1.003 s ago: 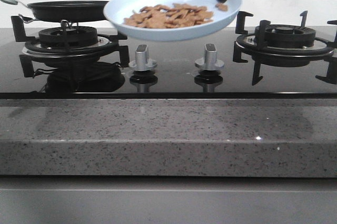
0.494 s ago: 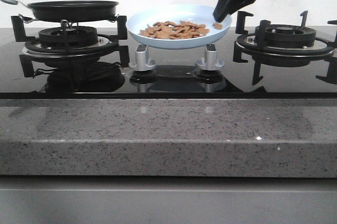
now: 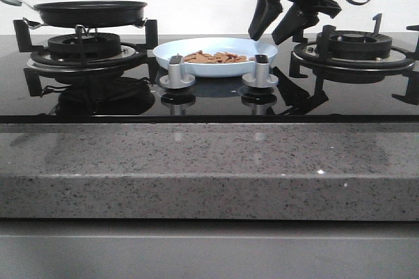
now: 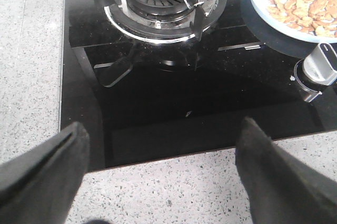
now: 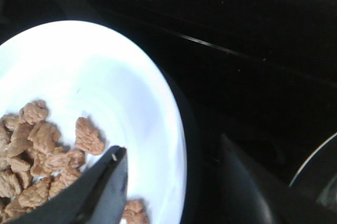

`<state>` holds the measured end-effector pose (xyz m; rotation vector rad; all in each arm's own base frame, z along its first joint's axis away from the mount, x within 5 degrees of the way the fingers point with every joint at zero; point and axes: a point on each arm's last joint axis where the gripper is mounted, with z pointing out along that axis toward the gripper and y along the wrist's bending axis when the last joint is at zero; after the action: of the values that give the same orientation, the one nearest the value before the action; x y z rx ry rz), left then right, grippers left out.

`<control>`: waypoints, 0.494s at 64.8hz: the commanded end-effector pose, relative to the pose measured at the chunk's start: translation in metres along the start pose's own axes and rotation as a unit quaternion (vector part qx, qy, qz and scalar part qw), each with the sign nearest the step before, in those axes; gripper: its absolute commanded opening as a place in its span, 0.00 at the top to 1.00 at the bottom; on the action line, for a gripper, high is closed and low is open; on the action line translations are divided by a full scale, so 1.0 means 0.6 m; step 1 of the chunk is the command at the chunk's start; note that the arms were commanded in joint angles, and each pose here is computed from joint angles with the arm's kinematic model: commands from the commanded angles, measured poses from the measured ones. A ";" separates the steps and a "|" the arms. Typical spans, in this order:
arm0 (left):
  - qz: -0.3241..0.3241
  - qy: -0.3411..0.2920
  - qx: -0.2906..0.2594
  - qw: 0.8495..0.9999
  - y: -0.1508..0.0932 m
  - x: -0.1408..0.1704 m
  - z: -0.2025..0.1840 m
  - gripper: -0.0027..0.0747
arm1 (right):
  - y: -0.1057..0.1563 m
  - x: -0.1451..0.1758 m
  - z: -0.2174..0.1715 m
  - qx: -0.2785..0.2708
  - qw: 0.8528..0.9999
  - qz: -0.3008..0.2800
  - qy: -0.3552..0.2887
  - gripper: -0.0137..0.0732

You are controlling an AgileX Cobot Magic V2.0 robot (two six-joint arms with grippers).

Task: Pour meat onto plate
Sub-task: 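Open the right gripper and raise it away from the plate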

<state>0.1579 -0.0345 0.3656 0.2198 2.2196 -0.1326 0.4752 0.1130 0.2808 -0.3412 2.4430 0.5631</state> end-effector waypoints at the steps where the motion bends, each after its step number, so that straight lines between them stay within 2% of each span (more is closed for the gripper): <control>1: -0.005 -0.051 0.007 0.999 -0.003 -0.020 -0.012 0.23 | 0.038 -0.041 -0.090 -0.012 0.997 -0.015 -0.076 0.33; 16: -0.005 -0.052 0.007 0.999 -0.003 -0.020 -0.012 0.23 | 0.079 -0.035 -0.173 -0.028 0.997 -0.029 -0.071 0.33; 24: -0.005 -0.061 0.007 0.998 -0.003 -0.023 -0.012 0.23 | 0.100 -0.009 -0.220 -0.026 0.997 -0.035 -0.065 0.33; 32: -0.005 -0.071 0.007 0.997 -0.003 -0.026 -0.013 0.23 | 0.115 0.031 -0.271 0.001 0.996 -0.046 -0.081 0.33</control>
<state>0.1594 -0.0348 0.3676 0.2169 2.1918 -0.1352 0.3874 0.1022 0.3700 -0.4092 2.3937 0.5616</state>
